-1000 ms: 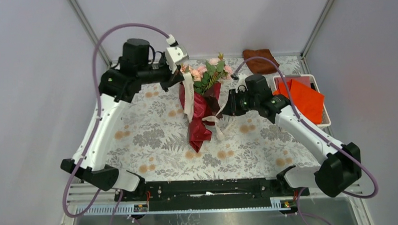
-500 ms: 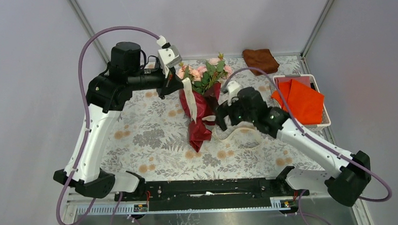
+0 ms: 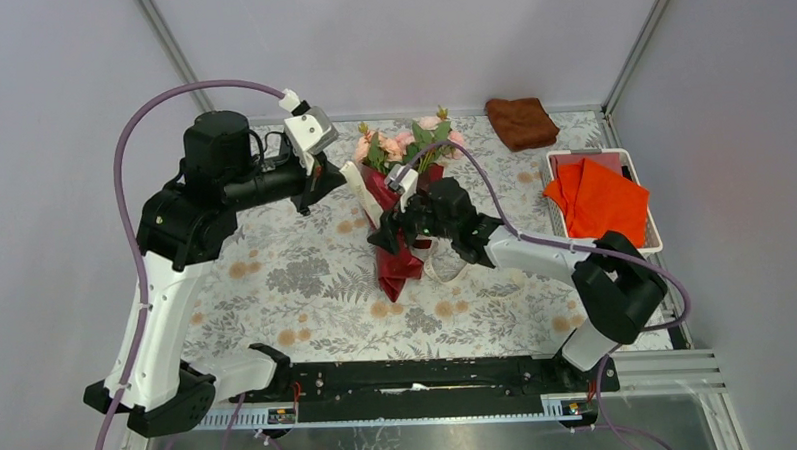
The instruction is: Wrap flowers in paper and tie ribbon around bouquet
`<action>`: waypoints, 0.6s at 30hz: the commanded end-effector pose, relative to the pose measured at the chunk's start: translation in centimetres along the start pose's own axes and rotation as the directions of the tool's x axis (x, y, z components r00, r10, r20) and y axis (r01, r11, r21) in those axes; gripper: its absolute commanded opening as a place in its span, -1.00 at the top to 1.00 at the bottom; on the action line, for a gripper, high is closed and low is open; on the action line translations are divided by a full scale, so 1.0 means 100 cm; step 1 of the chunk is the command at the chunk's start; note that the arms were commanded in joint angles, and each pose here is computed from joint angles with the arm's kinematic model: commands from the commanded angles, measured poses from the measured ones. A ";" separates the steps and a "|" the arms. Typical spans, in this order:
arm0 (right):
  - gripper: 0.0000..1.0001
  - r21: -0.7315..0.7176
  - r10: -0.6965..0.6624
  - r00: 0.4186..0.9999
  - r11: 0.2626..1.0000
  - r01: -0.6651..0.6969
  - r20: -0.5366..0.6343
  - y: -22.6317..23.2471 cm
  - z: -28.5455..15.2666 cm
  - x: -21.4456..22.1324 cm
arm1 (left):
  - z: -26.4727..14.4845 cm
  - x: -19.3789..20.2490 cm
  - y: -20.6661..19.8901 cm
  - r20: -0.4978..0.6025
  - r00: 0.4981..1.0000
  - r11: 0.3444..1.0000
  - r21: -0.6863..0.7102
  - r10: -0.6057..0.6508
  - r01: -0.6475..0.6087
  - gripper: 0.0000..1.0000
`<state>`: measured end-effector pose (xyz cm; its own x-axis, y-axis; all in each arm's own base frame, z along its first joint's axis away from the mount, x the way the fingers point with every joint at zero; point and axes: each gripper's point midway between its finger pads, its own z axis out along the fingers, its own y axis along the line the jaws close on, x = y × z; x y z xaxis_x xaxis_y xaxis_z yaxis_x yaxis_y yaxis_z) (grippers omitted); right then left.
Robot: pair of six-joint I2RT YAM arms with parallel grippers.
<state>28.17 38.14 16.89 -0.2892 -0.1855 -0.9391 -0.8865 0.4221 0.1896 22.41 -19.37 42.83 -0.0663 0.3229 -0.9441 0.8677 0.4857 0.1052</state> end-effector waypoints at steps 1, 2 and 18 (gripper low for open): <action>-0.45 -0.033 -0.024 0.982 0.999 0.030 0.186 0.004 0.014 -0.057 | 0.001 -0.003 0.022 0.017 0.999 0.991 -0.127 -0.032 0.034 1.00; -0.38 -0.029 -0.013 0.982 0.999 0.019 0.189 0.002 0.017 -0.056 | 0.003 0.002 0.025 0.005 0.999 0.989 -0.141 -0.040 0.041 1.00; 0.13 -0.112 0.164 0.975 0.983 -0.147 0.151 0.005 0.047 -0.030 | 0.005 0.034 0.076 -0.063 0.993 0.909 -0.412 -0.103 0.068 1.00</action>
<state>30.03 41.22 14.89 -0.3935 -0.0748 -0.9163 -0.8456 0.4206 0.3288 28.03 -15.30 38.66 -0.2331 0.3576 -0.9043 0.6302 0.7638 0.1396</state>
